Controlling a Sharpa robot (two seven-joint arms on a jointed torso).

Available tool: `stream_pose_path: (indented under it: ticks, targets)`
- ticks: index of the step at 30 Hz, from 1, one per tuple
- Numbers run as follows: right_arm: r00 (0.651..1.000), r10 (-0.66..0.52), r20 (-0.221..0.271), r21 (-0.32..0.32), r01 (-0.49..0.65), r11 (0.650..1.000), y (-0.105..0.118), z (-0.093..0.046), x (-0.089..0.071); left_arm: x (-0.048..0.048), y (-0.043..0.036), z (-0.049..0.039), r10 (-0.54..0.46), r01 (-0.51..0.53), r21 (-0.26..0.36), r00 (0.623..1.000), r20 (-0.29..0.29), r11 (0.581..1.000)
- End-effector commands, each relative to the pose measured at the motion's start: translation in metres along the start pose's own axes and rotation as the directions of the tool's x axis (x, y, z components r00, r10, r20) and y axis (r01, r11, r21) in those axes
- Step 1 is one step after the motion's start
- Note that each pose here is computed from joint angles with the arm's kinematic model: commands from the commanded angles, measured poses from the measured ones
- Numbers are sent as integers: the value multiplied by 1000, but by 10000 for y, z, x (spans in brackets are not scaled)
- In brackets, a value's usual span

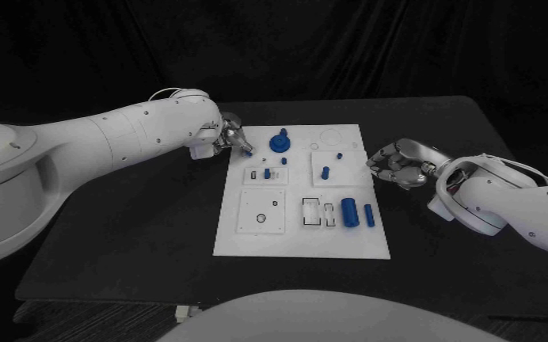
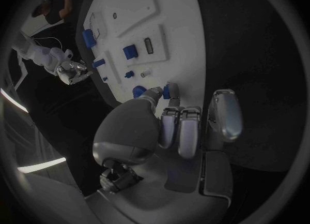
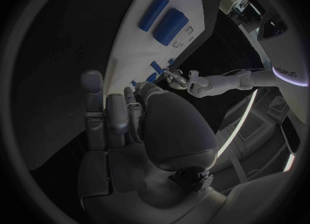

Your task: Assemble the parts on the task board

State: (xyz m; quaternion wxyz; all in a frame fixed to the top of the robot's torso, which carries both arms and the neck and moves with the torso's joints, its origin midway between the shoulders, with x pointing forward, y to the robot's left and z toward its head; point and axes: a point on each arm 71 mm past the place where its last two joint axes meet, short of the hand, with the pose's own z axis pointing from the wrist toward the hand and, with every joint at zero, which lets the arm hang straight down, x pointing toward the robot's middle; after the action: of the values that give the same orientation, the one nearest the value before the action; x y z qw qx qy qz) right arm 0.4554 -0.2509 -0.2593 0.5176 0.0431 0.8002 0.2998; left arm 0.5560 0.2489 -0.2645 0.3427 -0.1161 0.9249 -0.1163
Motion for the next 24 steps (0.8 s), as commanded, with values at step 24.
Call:
stream_pose_path:
  ticks: [24]
  targets:
    - [1000, 2, -21, 23, -1, 1000, -27, -18, 22, 167, 48, -270, -106, 106, 0, 994, -18, 994]
